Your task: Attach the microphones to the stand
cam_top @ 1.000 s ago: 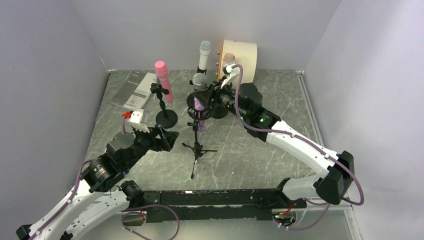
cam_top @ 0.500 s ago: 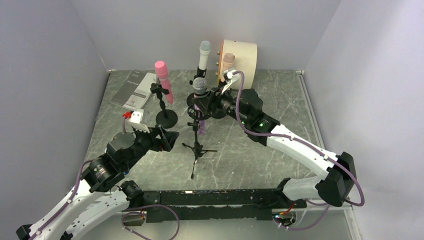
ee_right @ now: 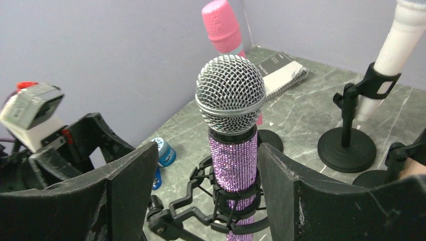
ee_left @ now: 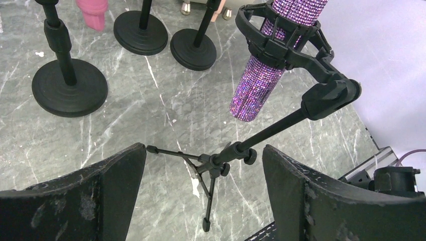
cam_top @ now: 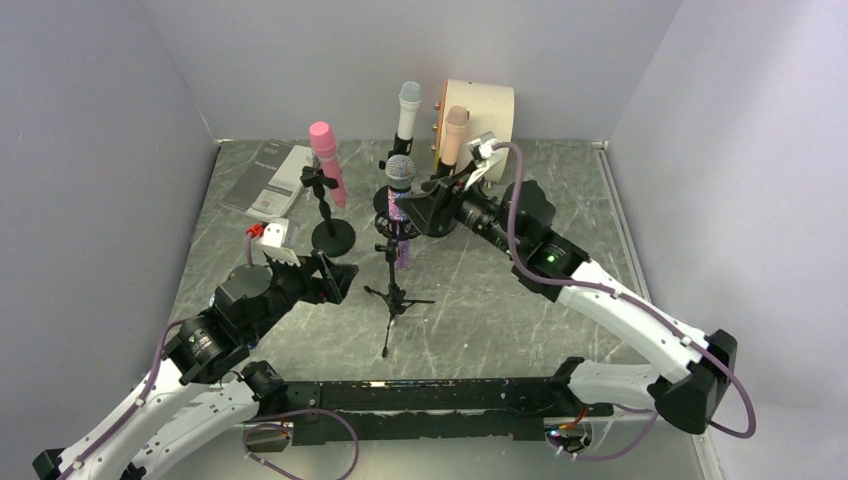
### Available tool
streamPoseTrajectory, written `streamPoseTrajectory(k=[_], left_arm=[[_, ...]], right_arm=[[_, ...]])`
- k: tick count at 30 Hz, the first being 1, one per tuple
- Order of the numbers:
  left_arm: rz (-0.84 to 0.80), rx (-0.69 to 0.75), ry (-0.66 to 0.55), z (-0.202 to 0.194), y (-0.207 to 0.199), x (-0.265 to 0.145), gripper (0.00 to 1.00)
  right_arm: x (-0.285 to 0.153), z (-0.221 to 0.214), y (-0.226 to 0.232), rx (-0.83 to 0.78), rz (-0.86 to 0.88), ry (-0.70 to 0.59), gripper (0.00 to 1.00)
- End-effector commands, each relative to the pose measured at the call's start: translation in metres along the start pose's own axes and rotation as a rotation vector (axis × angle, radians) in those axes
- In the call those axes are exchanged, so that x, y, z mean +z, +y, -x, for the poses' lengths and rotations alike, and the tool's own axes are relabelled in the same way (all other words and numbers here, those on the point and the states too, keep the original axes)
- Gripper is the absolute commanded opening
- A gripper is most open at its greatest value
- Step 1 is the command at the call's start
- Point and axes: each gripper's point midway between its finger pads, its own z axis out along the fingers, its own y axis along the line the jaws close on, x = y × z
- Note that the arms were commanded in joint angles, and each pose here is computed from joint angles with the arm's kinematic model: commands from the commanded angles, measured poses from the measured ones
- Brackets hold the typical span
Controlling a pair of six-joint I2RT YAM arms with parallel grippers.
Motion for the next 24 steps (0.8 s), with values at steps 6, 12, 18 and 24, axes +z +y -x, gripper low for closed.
streamPoseTrajectory(k=[6,12,18,24], left_arm=[[0.015,-0.026,0.044,-0.014,0.003,0.004,0.88],[0.061,-0.050,0.053,-0.021,0.012,0.009,0.87],[0.101,-0.071,0.032,-0.018,0.018,0.010,0.88],[0.133,-0.075,0.024,-0.014,0.022,0.007,0.88]], right_arm=[[-0.050,-0.004,-0.004,-0.132,0.001,-0.022,0.75],[-0.075,-0.088,-0.034,-0.207,-0.015,0.137,0.75],[-0.069,-0.151,-0.031,-0.239,0.124,0.152,0.72],[-0.036,-0.188,-0.027,-0.306,0.114,0.161,0.71]])
